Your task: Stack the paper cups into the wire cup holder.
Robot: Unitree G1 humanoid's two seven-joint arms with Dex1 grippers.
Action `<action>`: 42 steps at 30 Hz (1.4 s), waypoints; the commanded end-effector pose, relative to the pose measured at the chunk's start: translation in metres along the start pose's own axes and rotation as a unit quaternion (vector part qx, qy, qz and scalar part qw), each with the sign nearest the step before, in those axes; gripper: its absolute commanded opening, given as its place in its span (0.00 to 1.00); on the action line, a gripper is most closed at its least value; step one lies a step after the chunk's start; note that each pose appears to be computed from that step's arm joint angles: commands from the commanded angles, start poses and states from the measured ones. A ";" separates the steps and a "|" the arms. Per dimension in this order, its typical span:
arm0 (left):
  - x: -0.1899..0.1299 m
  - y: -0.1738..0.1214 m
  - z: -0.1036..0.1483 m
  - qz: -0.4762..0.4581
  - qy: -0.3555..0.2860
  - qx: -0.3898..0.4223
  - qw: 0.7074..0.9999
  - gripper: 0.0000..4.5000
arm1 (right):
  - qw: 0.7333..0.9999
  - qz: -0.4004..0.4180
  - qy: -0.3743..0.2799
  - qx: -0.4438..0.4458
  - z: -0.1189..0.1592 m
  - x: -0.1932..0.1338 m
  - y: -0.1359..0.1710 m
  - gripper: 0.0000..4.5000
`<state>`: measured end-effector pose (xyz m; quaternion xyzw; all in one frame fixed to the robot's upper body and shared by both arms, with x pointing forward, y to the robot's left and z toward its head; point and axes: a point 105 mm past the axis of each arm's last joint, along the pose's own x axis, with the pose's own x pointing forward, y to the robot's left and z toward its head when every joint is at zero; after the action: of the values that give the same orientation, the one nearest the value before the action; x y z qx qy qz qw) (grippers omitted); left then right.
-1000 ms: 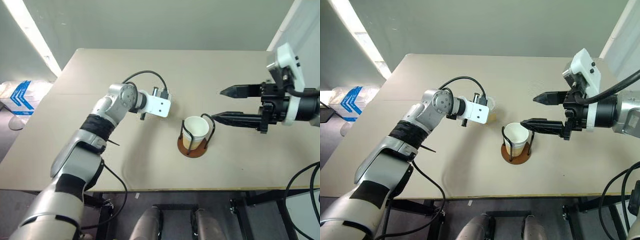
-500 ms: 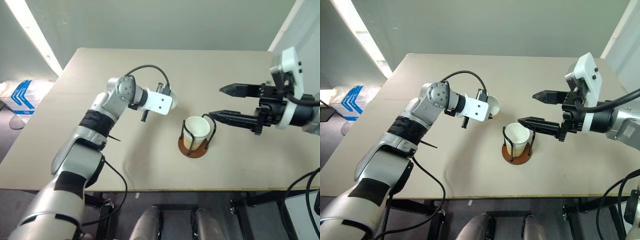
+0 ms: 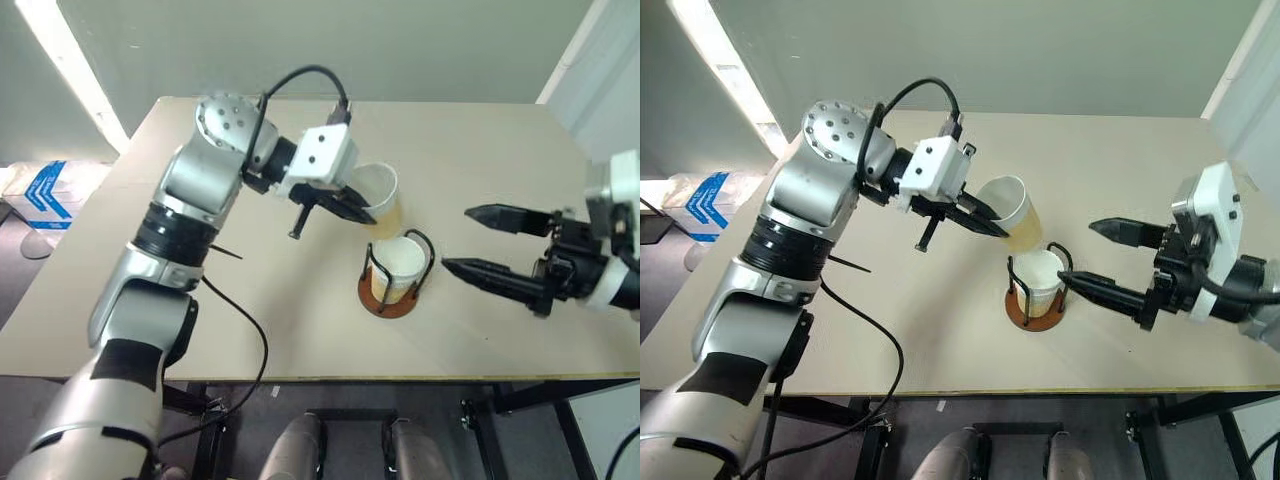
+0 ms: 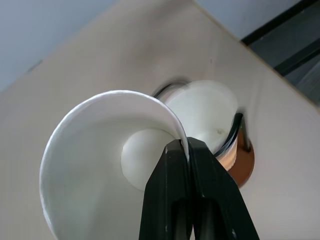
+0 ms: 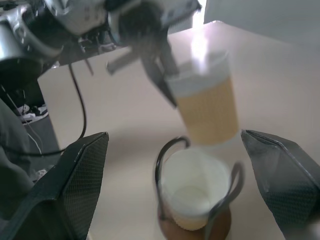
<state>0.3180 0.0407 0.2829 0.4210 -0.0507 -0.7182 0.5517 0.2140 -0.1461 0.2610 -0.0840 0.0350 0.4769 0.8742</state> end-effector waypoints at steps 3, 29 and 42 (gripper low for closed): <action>-0.006 0.003 0.020 -0.032 0.000 0.043 0.999 0.01 | 0.999 -0.021 -0.018 -0.020 0.008 -0.010 0.009 1.00; 0.034 0.000 0.020 -0.130 -0.006 0.070 0.989 0.01 | 0.996 -0.088 -0.021 -0.005 0.010 -0.020 0.023 1.00; 0.040 -0.009 0.013 -0.160 0.008 0.079 0.984 0.01 | 0.995 -0.099 -0.021 -0.009 0.010 -0.021 0.022 1.00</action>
<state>0.3093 0.0079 0.2539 0.4568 -0.0177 -0.7821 0.4235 0.1857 -0.1500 0.2608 -0.0693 0.0308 0.3976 0.9144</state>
